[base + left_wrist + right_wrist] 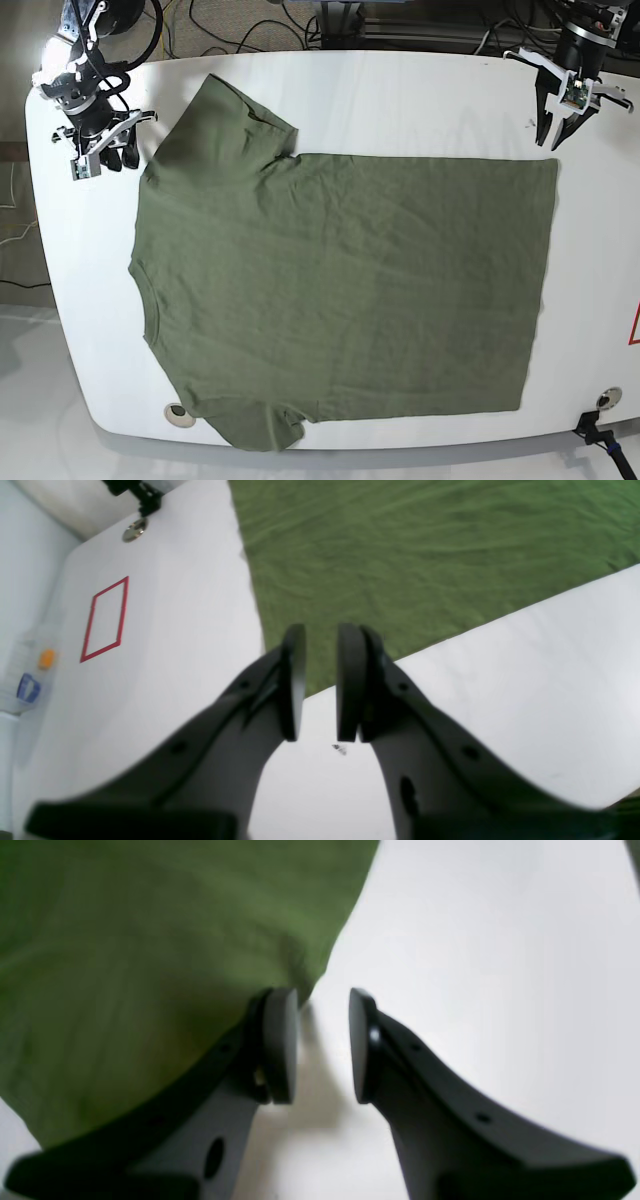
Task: Fold the T-shirt properly
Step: 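Move both grippers down toward the shirt's back edge corners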
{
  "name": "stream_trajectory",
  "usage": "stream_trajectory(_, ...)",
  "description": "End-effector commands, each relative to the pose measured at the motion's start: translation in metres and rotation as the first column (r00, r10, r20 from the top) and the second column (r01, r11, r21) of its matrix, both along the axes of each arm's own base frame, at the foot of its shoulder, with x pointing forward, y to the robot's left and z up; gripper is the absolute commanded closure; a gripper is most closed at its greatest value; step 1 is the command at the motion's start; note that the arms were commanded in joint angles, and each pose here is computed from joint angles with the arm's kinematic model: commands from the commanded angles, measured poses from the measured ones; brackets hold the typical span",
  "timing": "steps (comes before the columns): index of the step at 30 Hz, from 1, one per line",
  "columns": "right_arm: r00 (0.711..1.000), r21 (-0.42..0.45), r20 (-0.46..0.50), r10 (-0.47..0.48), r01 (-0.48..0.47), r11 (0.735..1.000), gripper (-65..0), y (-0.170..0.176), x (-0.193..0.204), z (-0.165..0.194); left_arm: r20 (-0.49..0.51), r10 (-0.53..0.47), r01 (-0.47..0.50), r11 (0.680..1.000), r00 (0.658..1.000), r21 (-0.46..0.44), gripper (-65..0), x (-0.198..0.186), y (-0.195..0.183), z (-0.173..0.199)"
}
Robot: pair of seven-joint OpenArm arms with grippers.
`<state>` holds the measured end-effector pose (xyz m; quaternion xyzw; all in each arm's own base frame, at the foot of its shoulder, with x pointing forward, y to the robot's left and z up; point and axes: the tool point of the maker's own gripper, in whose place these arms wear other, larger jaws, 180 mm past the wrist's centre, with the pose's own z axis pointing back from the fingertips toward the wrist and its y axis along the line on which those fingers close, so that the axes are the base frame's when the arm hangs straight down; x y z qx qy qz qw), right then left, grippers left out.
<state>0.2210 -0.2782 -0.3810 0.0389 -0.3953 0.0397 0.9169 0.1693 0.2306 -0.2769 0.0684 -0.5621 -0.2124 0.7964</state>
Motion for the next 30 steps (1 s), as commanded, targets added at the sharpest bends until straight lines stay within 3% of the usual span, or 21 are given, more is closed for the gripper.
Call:
stream_trajectory(1,0.999,0.002,0.035,-0.002,0.002,1.0,-17.0,-0.006,0.006,0.006,0.023,-0.009,0.01,1.0,1.0,-0.002,-10.5,0.001,-0.001,0.007)
stream_trajectory(8,0.999,0.014,-0.028,-0.02,0.021,1.0,-16.9,-0.009,-0.006,-0.017,0.014,-0.007,0.007,1.0,1.0,-0.001,-10.8,0.001,-0.001,0.006)
stream_trajectory(21,0.995,-0.05,-0.099,-0.011,0.006,0.999,-16.9,-0.011,-0.035,-0.033,0.001,0.0,0.0,1.0,1.0,-0.005,-11.0,0.0,0.0,0.002)
stream_trajectory(22,0.992,-0.032,-0.124,-0.016,0.012,0.999,-17.3,-0.007,-0.037,-0.038,-0.01,0.0,0.0,1.0,1.0,0.0,-10.2,-0.002,-0.001,0.001)
stream_trajectory(30,0.999,0.145,-0.033,-0.039,0.043,0.988,-17.5,0.025,-0.022,-0.029,-0.019,0.001,-0.001,1.0,1.0,0.008,-10.0,-0.003,0.001,-0.001)
